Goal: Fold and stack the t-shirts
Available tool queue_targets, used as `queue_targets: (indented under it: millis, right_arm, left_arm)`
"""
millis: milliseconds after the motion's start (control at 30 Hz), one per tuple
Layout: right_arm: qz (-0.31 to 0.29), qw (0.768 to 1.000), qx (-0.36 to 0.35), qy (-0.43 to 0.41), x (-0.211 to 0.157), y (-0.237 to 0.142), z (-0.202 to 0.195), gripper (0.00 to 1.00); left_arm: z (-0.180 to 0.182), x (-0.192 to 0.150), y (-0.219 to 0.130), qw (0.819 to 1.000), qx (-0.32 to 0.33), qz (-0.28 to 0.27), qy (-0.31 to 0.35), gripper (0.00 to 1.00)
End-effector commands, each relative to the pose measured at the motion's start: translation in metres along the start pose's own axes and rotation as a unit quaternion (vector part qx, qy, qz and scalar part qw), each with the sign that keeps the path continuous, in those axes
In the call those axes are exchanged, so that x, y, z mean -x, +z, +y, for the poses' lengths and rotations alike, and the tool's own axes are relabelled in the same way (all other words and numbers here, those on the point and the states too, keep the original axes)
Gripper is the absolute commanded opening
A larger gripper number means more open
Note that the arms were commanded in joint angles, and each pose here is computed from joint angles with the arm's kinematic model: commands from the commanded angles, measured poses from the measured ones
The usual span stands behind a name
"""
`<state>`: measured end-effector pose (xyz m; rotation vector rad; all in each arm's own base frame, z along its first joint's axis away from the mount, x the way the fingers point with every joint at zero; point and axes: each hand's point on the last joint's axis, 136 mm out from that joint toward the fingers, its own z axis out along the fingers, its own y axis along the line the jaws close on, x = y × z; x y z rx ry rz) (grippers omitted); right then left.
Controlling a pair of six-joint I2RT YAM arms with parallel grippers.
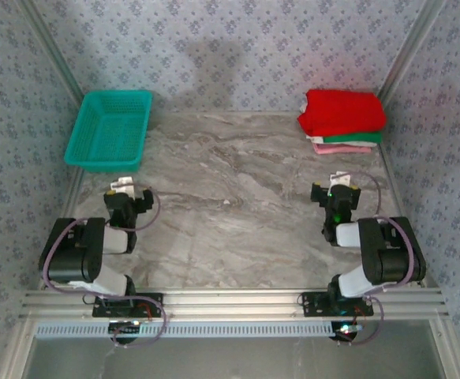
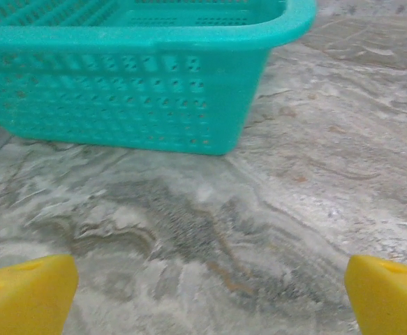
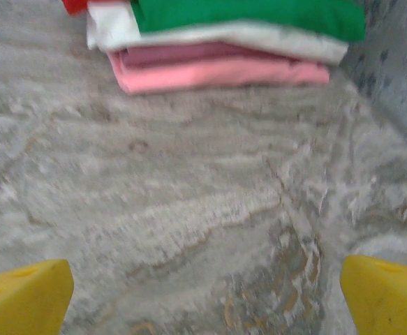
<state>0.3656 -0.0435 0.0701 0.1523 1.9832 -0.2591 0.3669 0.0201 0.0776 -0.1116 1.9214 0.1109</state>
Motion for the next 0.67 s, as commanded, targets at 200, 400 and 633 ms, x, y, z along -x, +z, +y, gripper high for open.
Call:
queue_targets:
  millis: [200, 400, 633]
  right_arm:
    - [-0.016, 0.997, 0.075, 0.001, 0.025, 0.010, 0.025, 1.00]
    - [-0.013, 0.997, 0.081, 0.005, 0.024, 0.011, 0.025, 1.00]
    - [-0.010, 0.996, 0.086, 0.005, 0.023, 0.011, 0.026, 1.00]
  left_arm:
    - [-0.007, 0.021, 0.024, 0.999, -0.047, 0.019, -0.016, 0.98]
    - [-0.008, 0.021, 0.024, 0.999, -0.044, 0.020, -0.010, 0.98]
    - [-0.011, 0.020, 0.022, 0.998, -0.053, 0.018, -0.006, 0.98]
